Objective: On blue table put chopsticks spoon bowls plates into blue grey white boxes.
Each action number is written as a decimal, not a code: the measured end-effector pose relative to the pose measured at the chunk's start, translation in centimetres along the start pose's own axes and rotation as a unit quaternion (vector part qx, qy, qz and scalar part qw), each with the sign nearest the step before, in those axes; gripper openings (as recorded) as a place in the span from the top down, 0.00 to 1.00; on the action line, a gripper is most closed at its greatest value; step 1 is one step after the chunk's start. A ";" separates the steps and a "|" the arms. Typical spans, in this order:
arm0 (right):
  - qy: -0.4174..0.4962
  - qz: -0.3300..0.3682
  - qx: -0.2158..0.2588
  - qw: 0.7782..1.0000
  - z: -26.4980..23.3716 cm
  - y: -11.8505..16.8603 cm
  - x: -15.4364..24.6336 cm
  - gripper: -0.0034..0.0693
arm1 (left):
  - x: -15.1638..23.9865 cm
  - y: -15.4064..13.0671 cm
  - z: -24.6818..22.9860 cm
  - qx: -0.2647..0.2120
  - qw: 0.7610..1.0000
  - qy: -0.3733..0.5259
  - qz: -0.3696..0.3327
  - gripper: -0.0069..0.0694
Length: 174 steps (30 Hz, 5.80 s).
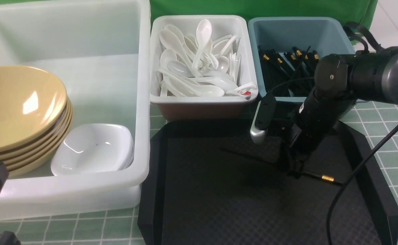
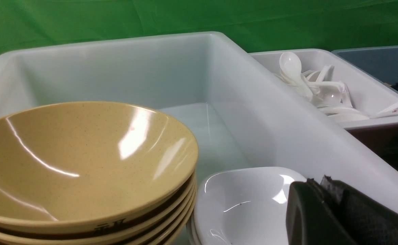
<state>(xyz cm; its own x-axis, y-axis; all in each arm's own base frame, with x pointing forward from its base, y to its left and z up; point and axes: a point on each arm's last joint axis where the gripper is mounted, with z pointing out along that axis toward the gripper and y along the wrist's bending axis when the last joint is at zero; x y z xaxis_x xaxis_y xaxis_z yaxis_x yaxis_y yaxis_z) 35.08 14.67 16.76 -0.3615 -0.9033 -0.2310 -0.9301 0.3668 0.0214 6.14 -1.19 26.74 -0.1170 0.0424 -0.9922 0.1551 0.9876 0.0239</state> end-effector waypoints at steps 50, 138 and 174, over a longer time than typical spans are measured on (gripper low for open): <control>-0.388 0.156 0.393 0.819 -12.4 18.4 17.3 0.90 | 0.1 0.1 0.0 -0.005 1.000 0.003 0.018 0.90; -0.436 0.389 0.386 0.713 -5.9 22.3 23.7 0.88 | 9.2 0.4 0.2 -0.041 0.996 0.066 -0.044 0.90; -0.436 0.389 0.386 0.713 -5.9 22.3 23.7 0.83 | 9.2 0.4 0.2 -0.041 0.996 0.065 -0.043 0.90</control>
<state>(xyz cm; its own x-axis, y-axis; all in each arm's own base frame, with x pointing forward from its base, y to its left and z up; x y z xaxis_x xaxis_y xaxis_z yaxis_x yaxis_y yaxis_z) 5.35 0.14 17.55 -0.2569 0.0000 -0.9664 -0.0338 0.9994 0.0090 5.33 -0.47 17.61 -0.2524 -0.0285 -0.9672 0.0588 0.9973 -0.0447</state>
